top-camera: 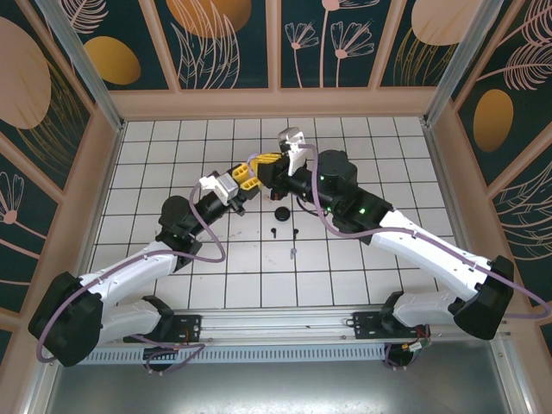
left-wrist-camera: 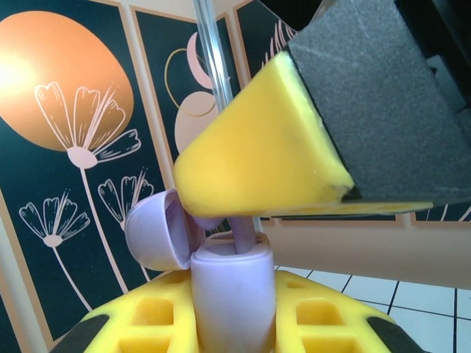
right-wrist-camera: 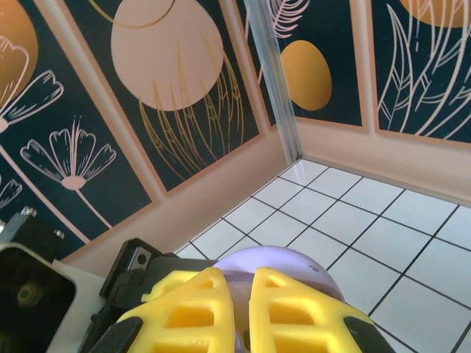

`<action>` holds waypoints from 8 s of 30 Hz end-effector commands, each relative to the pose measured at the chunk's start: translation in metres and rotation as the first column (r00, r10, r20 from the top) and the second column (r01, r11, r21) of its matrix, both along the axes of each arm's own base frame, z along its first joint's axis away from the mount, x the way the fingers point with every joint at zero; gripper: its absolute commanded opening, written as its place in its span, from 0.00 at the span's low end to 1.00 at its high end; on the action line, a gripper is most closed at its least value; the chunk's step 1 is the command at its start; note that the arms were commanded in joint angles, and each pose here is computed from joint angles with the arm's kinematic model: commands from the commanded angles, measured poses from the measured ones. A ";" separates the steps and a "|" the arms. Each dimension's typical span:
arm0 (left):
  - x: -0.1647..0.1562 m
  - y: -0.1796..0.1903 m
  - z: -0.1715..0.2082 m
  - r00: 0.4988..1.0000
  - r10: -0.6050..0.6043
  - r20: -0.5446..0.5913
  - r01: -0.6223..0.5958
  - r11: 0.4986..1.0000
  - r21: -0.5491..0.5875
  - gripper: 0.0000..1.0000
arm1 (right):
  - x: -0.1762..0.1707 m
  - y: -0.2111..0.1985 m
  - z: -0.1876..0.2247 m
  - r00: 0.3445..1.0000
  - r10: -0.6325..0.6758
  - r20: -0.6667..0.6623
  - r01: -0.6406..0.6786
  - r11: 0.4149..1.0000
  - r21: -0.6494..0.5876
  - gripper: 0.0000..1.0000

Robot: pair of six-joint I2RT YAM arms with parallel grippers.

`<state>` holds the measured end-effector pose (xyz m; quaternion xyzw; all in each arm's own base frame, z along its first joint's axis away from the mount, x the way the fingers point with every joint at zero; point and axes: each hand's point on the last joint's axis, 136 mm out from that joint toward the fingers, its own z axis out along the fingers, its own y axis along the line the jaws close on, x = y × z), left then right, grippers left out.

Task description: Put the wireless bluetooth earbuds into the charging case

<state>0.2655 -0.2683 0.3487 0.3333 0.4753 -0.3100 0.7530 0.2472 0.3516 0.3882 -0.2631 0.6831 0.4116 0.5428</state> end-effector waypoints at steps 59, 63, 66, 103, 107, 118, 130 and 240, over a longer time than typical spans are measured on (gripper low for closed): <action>-0.029 0.038 0.005 0.999 0.049 -0.010 -0.050 0.989 -0.136 0.00 | -0.031 -0.085 -0.341 0.320 -0.739 -0.592 0.320 0.673 -0.667 0.44; -0.029 0.038 0.006 0.999 0.046 -0.007 -0.047 0.990 -0.136 0.00 | -0.031 -0.081 -0.348 0.315 -0.749 -0.583 0.311 0.662 -0.682 0.44; -0.030 0.038 0.005 0.999 0.045 -0.005 -0.045 0.990 -0.136 0.00 | -0.030 -0.080 -0.353 0.312 -0.755 -0.577 0.305 0.655 -0.692 0.43; -0.029 0.039 0.003 0.998 0.056 -0.010 -0.057 0.990 -0.131 0.00 | -0.041 -0.069 -0.381 0.331 -0.769 -0.547 0.238 0.629 -0.740 0.25; -0.029 0.040 0.003 0.998 0.058 -0.011 -0.059 0.990 -0.131 0.00 | -0.041 -0.068 -0.379 0.337 -0.767 -0.546 0.244 0.631 -0.736 0.20; -0.028 0.039 0.005 0.998 0.059 -0.013 -0.060 0.990 -0.129 0.00 | -0.029 -0.065 -0.333 0.378 -0.731 -0.568 0.338 0.680 -0.651 0.18; -0.032 0.035 0.011 1.000 0.030 -0.003 -0.031 0.994 -0.109 0.00 | -0.003 -0.076 -0.197 0.545 -0.649 -0.531 0.509 0.759 -0.405 0.18; -0.027 0.006 0.003 0.993 -0.101 -0.060 0.097 0.993 -0.060 0.00 | 0.014 -0.045 0.043 0.903 -0.312 -0.294 0.338 0.940 0.040 0.65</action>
